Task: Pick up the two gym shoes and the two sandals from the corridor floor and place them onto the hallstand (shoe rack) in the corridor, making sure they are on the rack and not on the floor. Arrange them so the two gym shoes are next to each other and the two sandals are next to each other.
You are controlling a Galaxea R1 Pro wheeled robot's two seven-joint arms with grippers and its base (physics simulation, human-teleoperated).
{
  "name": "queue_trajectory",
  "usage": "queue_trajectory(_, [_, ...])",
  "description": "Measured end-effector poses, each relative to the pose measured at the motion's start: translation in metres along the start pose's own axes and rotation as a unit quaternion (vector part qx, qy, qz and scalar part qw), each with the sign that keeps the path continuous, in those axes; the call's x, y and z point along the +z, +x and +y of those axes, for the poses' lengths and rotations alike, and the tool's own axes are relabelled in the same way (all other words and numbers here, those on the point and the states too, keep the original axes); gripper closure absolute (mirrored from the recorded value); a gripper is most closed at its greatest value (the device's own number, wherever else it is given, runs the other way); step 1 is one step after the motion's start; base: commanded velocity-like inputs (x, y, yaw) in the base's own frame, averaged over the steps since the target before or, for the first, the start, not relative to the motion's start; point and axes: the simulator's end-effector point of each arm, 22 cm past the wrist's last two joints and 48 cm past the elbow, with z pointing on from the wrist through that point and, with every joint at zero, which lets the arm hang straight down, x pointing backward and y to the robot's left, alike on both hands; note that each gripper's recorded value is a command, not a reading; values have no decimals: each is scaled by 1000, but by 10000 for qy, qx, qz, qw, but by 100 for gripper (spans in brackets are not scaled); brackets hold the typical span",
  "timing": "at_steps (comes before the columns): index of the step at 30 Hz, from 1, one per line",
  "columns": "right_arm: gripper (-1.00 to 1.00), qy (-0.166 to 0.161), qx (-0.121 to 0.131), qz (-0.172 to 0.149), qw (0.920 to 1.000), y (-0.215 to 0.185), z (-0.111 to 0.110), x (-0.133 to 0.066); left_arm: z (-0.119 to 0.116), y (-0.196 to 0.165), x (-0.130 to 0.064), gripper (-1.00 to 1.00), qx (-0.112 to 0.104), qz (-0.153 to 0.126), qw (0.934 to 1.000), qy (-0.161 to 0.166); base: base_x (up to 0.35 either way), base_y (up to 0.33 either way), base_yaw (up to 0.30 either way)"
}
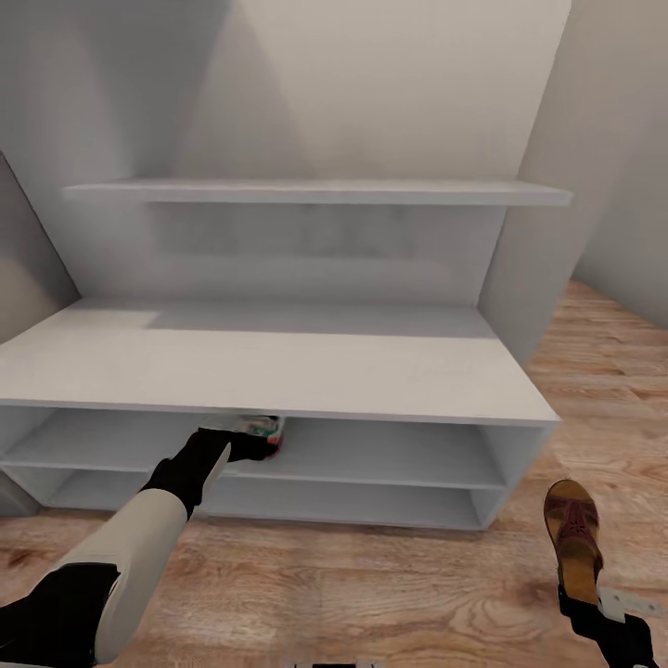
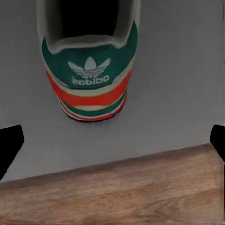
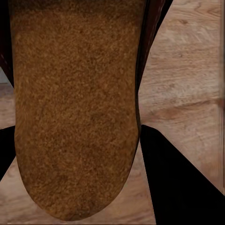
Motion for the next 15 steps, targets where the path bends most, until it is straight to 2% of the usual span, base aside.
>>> queue_trajectory(10, [100,0,-1,1,10000,0,0,0,1,0,0,-100,2,0,10000,-9,-333,2,0])
queue_trajectory(15, [100,-1,-1,1,10000,0,0,0,2,1,0,-100,1,8,10000,-17,-334,70,0])
